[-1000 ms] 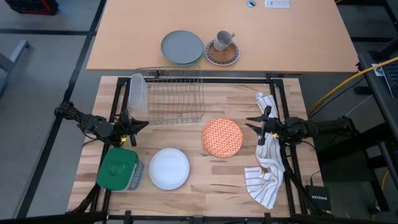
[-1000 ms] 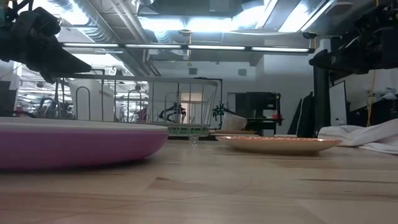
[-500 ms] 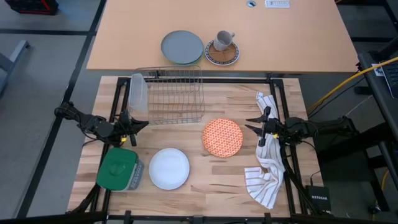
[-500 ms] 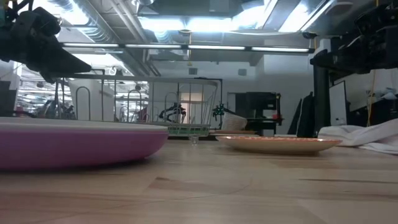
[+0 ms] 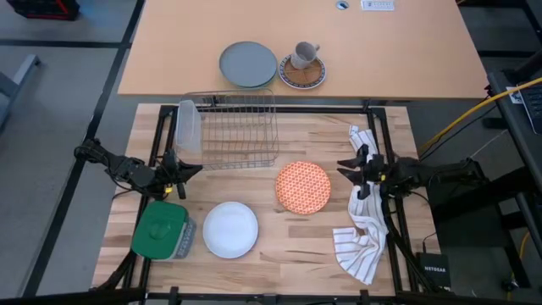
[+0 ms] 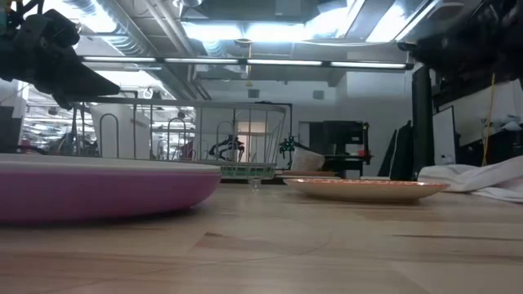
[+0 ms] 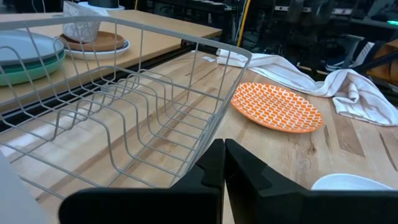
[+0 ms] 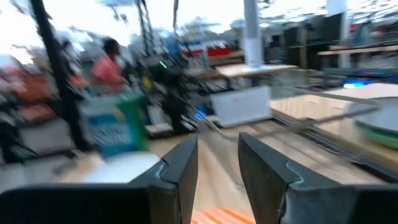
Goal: Sort dishes
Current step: Put the orange patterned plate into the dish rack
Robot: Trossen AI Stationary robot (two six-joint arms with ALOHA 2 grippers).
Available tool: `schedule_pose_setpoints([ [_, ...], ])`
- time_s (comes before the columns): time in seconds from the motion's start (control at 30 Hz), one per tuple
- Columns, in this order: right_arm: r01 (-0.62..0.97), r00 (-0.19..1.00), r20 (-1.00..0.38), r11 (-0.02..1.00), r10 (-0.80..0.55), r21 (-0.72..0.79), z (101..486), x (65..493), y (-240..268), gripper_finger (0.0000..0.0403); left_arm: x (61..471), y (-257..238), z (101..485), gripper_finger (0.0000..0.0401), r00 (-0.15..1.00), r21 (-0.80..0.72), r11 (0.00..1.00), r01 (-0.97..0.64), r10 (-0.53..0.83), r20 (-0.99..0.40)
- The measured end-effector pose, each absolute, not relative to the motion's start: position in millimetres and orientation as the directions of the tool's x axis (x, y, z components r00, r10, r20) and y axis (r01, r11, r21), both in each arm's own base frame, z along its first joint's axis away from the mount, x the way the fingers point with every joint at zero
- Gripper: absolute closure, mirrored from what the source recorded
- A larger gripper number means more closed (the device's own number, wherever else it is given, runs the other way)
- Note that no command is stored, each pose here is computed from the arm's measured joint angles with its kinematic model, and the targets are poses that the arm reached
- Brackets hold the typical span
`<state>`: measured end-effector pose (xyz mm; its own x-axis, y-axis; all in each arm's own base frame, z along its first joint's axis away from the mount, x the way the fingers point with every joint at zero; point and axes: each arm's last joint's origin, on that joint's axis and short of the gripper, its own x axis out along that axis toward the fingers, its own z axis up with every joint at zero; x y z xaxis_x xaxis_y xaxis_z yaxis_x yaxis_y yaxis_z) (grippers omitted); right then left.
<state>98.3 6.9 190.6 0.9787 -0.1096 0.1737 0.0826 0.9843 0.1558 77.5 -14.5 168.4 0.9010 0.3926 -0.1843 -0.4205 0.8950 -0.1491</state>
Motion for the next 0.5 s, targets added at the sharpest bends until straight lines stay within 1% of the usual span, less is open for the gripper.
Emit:
schedule_pose_setpoints([
  [0.07, 0.038, 0.973, 0.214, 0.978, -0.083, 0.205, 194.7, 97.5, 7.7, 0.0283, 77.5, -14.5, 168.4, 0.04, 0.901, -0.14, 0.897, -0.42, 0.393, -0.184],
  [0.17, 0.012, 0.966, 0.245, 0.958, -0.086, 0.287, 197.9, 96.9, 7.5, 0.0283, 77.5, -14.5, 168.4, 0.04, 0.901, -0.12, 0.901, -0.417, 0.393, -0.184],
  [0.37, -0.014, 0.962, 0.247, 0.888, -0.112, 0.459, 198.9, 98.8, 7.0, 0.0283, 77.5, -14.5, 168.3, 0.04, 0.901, -0.12, 0.901, -0.418, 0.393, -0.184],
  [0.5, -0.037, 0.961, 0.252, 0.852, -0.113, 0.522, 200.1, 103.2, 7.6, 0.0283, 77.5, -14.4, 168.3, 0.04, 0.901, -0.103, 0.904, -0.416, 0.393, -0.184],
])
